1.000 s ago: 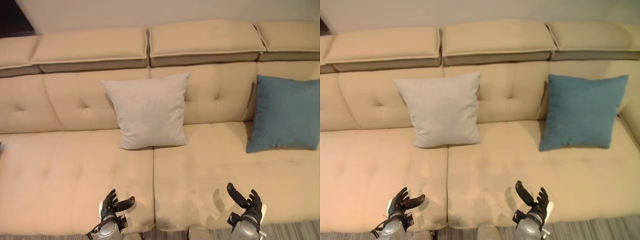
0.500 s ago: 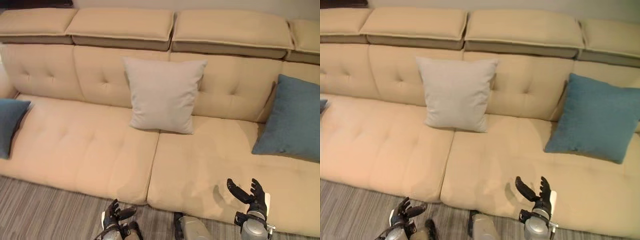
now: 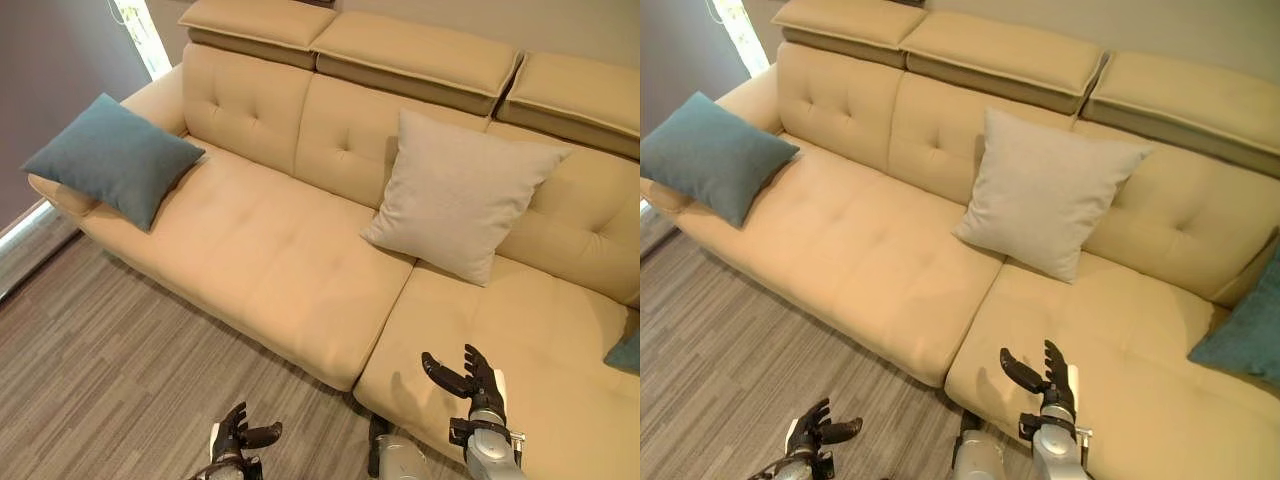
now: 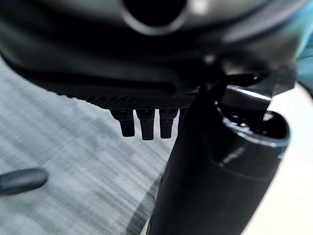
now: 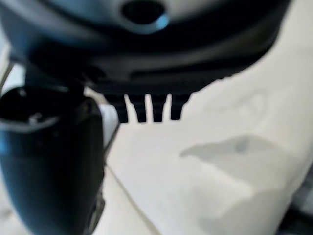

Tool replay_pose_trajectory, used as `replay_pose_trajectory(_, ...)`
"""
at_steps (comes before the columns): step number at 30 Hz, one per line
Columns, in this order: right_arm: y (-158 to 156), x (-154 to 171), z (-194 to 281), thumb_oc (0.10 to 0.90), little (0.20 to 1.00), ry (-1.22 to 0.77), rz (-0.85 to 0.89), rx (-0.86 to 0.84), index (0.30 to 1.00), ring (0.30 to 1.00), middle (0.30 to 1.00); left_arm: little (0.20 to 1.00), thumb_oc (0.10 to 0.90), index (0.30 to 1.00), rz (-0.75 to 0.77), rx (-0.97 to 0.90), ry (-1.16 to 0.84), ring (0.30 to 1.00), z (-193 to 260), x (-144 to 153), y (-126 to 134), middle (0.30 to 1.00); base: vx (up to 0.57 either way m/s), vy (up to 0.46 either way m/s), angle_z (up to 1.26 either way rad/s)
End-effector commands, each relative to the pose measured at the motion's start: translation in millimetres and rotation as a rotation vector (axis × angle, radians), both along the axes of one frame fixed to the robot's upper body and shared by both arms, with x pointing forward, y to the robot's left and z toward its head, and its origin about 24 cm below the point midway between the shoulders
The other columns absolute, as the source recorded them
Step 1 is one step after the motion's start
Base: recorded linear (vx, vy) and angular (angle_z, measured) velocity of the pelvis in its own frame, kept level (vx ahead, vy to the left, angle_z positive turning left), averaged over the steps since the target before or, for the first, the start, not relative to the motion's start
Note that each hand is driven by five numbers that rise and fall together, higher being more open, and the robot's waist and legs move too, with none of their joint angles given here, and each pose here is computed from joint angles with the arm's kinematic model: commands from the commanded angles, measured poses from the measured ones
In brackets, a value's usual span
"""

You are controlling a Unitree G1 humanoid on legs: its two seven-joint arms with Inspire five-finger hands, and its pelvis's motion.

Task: Pick up all the scattered cushions and arrange them neatly on the sofa.

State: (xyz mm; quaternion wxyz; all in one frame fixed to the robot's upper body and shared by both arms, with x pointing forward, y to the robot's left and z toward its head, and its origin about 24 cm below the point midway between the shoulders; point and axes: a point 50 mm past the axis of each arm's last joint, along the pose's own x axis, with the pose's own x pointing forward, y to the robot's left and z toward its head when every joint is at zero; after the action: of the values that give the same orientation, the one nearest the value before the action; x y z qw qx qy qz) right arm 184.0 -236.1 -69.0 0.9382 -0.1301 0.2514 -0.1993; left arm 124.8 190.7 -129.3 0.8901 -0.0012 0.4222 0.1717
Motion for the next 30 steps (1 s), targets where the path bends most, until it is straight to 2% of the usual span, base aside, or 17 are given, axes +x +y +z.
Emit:
replay_pose_trajectory(1, 6, 29, 33, 0.8, 0.9, -0.174, 0.093, -0.053, 0.9, 0.9, 0.9, 0.9, 0.8, 0.9, -0.003, 0.059, -0.117, 0.9, 16, 26, 12, 0.9, -0.45, 0.023, 0.39)
replay_pose_trajectory(9, 26, 26, 17, 0.8, 0.9, -0.081, 0.282, -0.083, 0.9, 0.9, 0.9, 0.9, 0.8, 0.9, -0.023, 0.105, -0.084, 0.9, 13, 31, 20, 0.9, -0.16, -0.06, 0.38)
replay_pose_trajectory(12, 31, 30, 4, 0.8, 0.9, 0.024, 0.432, -0.206, 0.9, 0.9, 0.9, 0.9, 0.8, 0.9, -0.007, 0.099, -0.06, 0.9, 8, 31, 19, 0.9, -0.01, -0.207, 0.88)
replay_pose_trajectory(20, 44, 43, 2, 0.8, 0.9, 0.086, 0.705, -0.417, 0.9, 0.9, 0.9, 0.9, 0.8, 0.9, 0.037, 0.057, -0.002, 0.9, -4, 20, 15, 0.9, -0.04, -0.24, 0.38)
replay_pose_trajectory(21, 42, 37, -10, 0.8, 0.9, 0.16, 0.751, -0.469, 0.9, 0.9, 0.9, 0.9, 0.8, 0.9, 0.049, 0.04, 0.013, 0.9, -7, 19, 13, 0.9, -0.04, -0.153, 0.41)
replay_pose_trajectory(22, 43, 38, -10, 0.8, 0.9, 0.159, 0.752, -0.47, 0.9, 0.9, 0.9, 0.9, 0.8, 0.9, 0.05, 0.04, 0.012, 0.9, -7, 19, 13, 0.9, -0.07, -0.29, 0.4)
replay_pose_trajectory(25, 28, 15, -39, 0.8, 0.9, 0.355, 0.702, -0.456, 0.9, 0.9, 0.9, 0.9, 0.8, 0.9, 0.072, 0.001, 0.063, 0.9, -15, 12, 7, 0.9, -0.05, -0.178, 0.35)
replay_pose_trajectory(26, 28, 15, -39, 0.8, 0.9, 0.354, 0.702, -0.456, 0.9, 0.9, 0.9, 0.9, 0.8, 0.9, 0.072, 0.001, 0.063, 0.9, -15, 13, 7, 0.9, -0.1, -0.116, 0.4)
replay_pose_trajectory(27, 16, -2, -53, 0.8, 0.9, 0.46, 0.586, -0.392, 0.9, 0.9, 0.9, 0.9, 0.8, 0.9, 0.102, -0.024, 0.096, 0.9, -19, 9, 4, 0.9, -0.08, -0.072, 0.33)
replay_pose_trajectory(29, 11, -12, -59, 0.8, 0.9, 0.503, 0.521, -0.348, 0.9, 0.9, 0.9, 0.9, 0.8, 0.9, 0.123, -0.037, 0.123, 0.9, -22, 5, 3, 0.9, -0.09, -0.064, 0.66)
replay_pose_trajectory(30, 3, -33, -69, 0.8, 0.9, 0.588, 0.42, -0.281, 0.9, 0.9, 0.9, 0.9, 0.8, 0.9, 0.137, -0.047, 0.184, 0.9, -28, -8, 4, 0.9, -0.07, -0.041, 0.81)
